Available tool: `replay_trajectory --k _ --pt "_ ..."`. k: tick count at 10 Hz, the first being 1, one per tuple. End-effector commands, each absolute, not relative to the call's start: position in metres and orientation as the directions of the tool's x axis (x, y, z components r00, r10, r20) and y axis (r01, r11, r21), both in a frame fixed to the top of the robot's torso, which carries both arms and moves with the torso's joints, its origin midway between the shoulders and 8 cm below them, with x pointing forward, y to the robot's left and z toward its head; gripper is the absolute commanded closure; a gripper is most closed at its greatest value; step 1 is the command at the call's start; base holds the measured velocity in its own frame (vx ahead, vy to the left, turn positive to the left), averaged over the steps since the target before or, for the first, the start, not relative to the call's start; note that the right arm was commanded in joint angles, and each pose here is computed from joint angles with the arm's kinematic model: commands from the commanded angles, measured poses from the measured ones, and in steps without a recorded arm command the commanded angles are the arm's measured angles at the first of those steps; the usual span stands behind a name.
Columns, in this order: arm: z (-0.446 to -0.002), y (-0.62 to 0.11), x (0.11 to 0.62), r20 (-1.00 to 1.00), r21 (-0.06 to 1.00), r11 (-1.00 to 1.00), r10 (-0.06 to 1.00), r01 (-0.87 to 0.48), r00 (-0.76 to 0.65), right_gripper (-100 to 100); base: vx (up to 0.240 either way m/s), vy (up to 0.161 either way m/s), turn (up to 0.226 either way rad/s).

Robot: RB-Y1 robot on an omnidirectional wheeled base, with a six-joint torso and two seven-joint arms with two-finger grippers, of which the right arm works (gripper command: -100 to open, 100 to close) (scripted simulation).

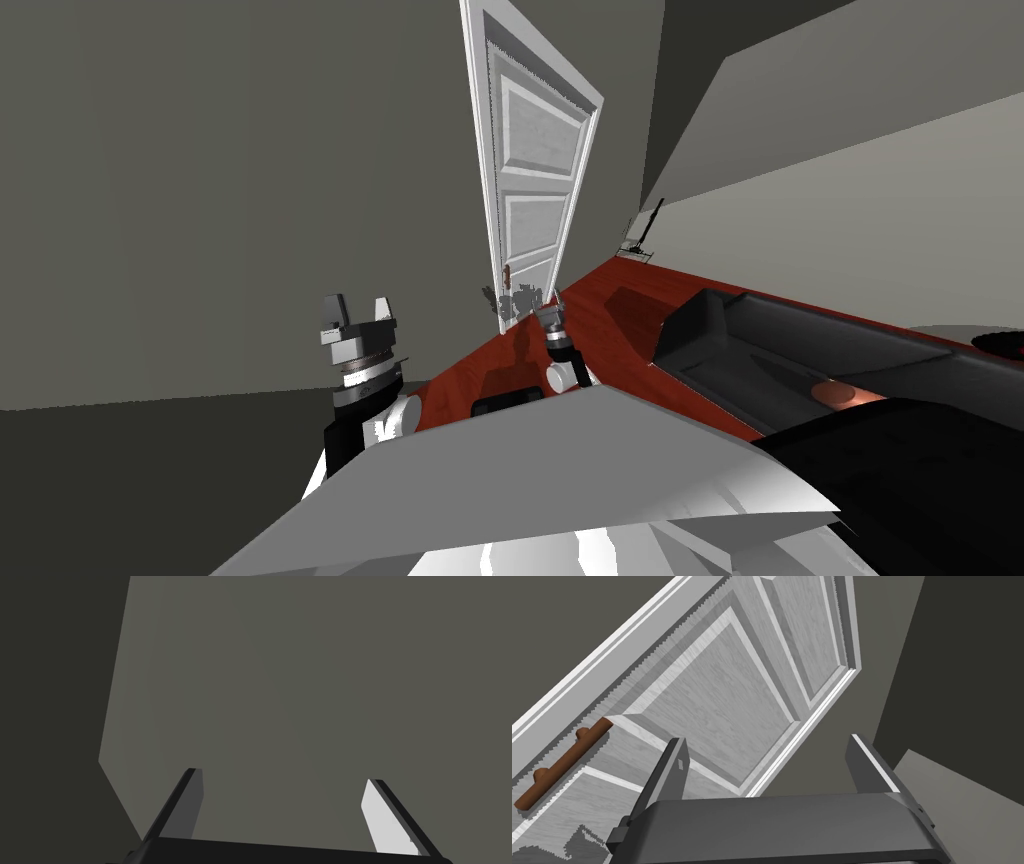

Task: Pull the door open

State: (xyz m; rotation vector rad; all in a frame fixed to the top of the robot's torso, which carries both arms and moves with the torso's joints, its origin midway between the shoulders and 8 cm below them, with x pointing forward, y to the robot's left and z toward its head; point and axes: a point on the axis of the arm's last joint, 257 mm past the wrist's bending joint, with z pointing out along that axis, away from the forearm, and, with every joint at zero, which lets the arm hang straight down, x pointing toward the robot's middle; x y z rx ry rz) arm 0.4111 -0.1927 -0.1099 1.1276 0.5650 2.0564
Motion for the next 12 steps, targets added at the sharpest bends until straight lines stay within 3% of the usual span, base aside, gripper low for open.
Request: replay_trajectory --k 1,12 --pt "-0.115 -0.19 0.412 0.567 0.643 -0.68 0.732 -0.353 -0.378 -100 0.062 -0.011 0.037" --pt "-0.198 -0.163 0.424 0.795 0.467 -0.881 0.454 -0.073 -0.402 -100 0.069 -0.014 0.078"
